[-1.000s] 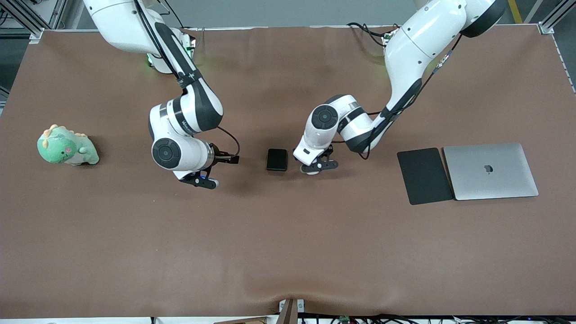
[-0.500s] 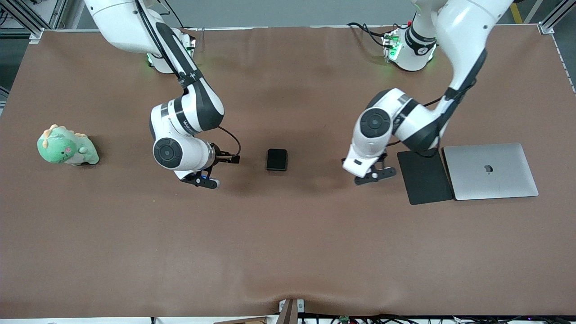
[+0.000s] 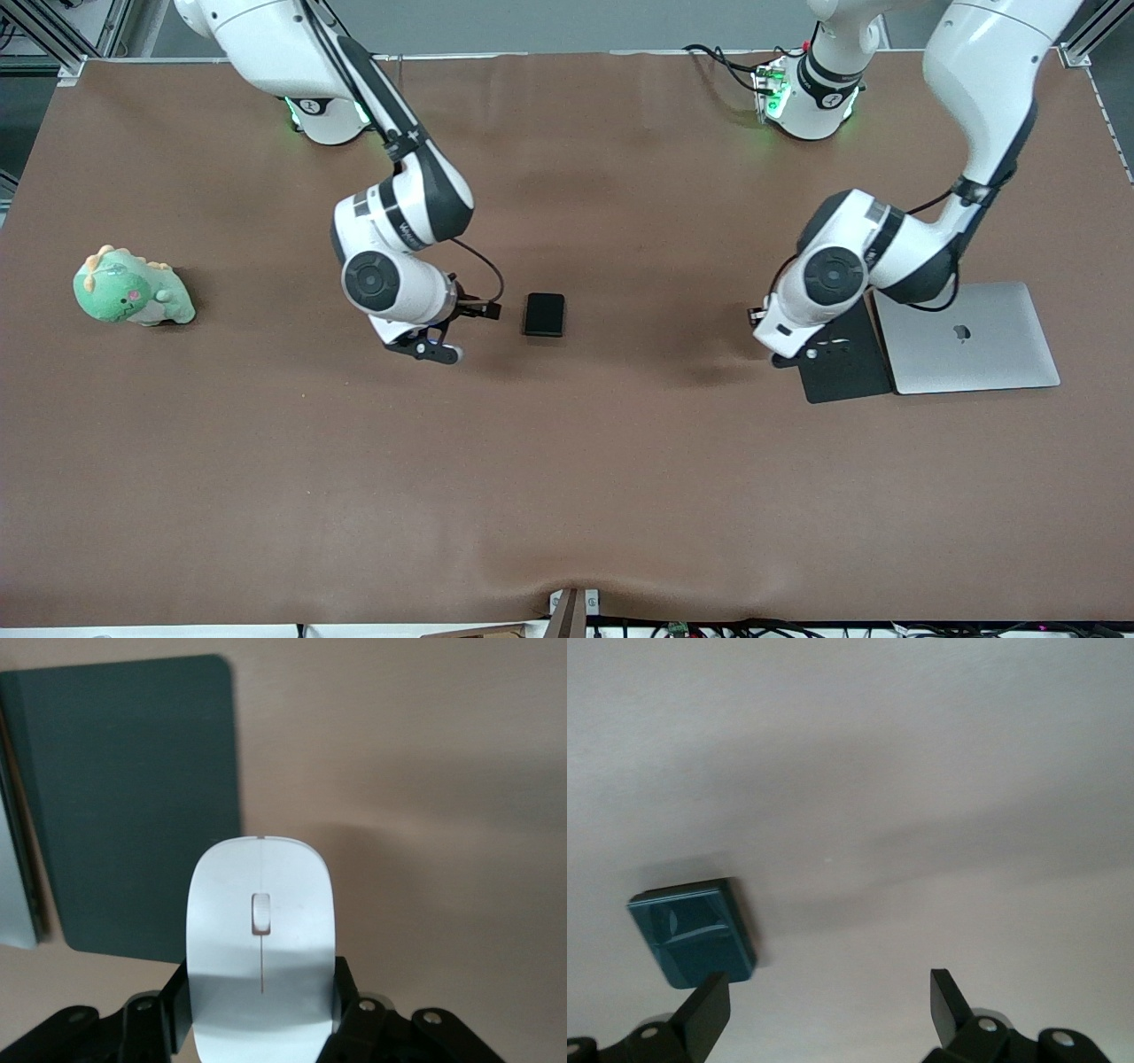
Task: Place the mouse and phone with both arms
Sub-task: 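Lower the mouse onto the pad while the right gripper re-approaches the phone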
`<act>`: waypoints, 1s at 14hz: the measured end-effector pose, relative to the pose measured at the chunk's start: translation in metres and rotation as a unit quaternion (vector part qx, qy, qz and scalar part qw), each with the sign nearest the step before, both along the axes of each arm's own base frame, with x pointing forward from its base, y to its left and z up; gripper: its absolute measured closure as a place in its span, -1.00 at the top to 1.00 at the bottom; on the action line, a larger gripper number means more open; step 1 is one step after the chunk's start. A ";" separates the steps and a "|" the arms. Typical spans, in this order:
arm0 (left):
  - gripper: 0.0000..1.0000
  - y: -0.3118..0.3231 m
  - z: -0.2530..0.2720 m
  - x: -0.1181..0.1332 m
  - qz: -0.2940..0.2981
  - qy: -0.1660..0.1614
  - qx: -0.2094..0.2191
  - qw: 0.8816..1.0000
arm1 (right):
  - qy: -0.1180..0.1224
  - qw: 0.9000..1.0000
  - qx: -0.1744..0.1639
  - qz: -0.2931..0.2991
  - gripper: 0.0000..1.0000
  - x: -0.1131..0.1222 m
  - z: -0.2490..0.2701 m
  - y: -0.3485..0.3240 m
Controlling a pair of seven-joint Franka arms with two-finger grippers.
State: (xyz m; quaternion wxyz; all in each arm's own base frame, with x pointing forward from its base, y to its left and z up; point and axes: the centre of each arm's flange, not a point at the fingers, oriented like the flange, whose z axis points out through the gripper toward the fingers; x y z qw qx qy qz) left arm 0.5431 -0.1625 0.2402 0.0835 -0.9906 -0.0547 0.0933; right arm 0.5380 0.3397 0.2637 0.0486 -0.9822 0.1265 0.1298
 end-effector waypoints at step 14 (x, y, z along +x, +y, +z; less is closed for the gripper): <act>0.24 0.127 -0.051 -0.008 -0.027 -0.051 -0.056 0.997 | -0.069 0.997 -0.007 -0.012 1.00 -0.045 -0.077 0.121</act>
